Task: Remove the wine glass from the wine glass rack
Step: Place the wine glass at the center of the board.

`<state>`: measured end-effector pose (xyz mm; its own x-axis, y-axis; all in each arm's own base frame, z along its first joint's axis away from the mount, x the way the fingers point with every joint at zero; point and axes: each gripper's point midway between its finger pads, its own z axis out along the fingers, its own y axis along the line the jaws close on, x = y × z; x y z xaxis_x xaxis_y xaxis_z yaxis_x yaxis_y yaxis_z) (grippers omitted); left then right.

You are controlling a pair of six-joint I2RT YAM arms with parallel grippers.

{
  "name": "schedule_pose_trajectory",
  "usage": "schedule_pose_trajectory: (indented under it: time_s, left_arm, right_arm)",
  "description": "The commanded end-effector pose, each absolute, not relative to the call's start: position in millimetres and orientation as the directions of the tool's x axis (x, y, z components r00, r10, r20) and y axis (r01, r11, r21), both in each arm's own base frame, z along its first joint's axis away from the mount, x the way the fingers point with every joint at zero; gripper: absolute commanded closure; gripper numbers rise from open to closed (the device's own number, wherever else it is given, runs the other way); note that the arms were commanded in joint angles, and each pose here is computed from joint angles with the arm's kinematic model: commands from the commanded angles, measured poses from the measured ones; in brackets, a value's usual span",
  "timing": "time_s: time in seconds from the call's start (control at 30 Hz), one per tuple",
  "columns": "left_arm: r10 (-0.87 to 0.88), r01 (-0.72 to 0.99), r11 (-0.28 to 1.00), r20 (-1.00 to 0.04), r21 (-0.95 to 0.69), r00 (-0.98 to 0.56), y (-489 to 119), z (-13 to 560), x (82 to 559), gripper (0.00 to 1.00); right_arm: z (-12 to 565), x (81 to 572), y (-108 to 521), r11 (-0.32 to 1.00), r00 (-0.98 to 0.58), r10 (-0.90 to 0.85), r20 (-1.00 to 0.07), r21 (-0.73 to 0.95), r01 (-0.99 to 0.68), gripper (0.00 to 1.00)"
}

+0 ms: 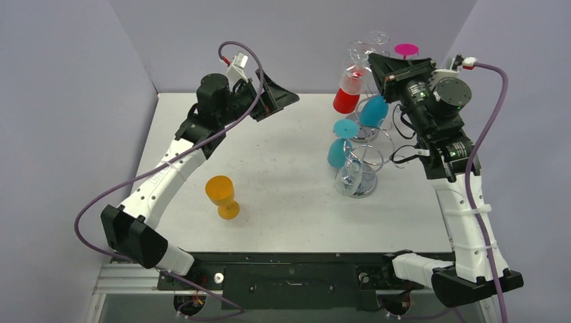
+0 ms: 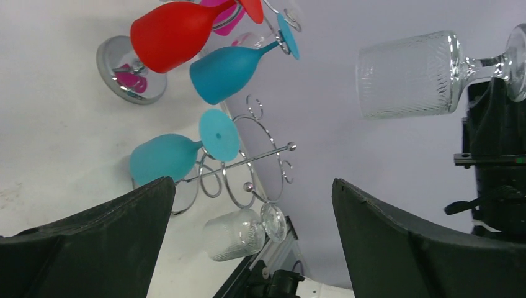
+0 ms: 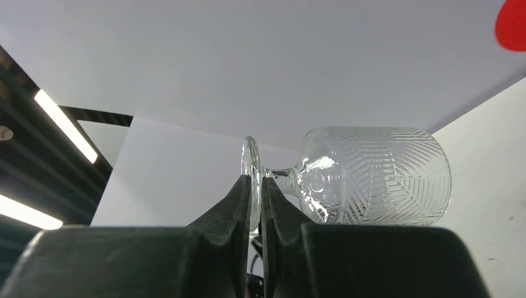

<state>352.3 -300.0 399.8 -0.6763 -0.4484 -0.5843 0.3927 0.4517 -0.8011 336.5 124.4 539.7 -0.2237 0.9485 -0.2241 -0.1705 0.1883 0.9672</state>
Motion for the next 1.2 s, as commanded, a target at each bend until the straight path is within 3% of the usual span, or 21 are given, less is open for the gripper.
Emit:
schedule_pose_trajectory:
  time_s: [0.0,0.23,0.57,0.8,1.17]
  left_arm:
    - [-0.556,0.605,0.144,-0.570,-0.783,-0.605,-301.1,489.2,329.4,0.04]
    - [-0.624,0.640,-0.087,-0.459,-0.764,-0.632,-285.2,498.5,323.9,0.04]
    - [-0.651,0.642,-0.286,-0.348,-0.711,-0.675,-261.8,515.5,320.8,0.03]
    - [-0.645,0.616,-0.329,-0.306,-0.716,-0.700,-254.5,510.7,323.3,0.00]
    - [-0.635,0.632,-0.380,-0.306,-0.676,-0.709,-245.9,522.7,316.0,0.10]
  right_arm:
    - [596.5,326.6,142.3,0.038,-0.207,0.971,-0.116,0.936,-0.350,1.00]
    - [594.5,332.0,187.0,-0.084,-0.309,0.951,-0.023,0.940,-0.329,1.00]
    - [600.5,327.8,230.5,-0.222,-0.428,0.901,0.067,0.920,-0.324,1.00]
    - [603.3,323.1,241.6,-0.263,-0.465,0.881,0.089,0.908,-0.325,1.00]
    - [602.9,319.6,255.5,-0.299,-0.514,0.852,0.100,0.899,-0.320,1.00]
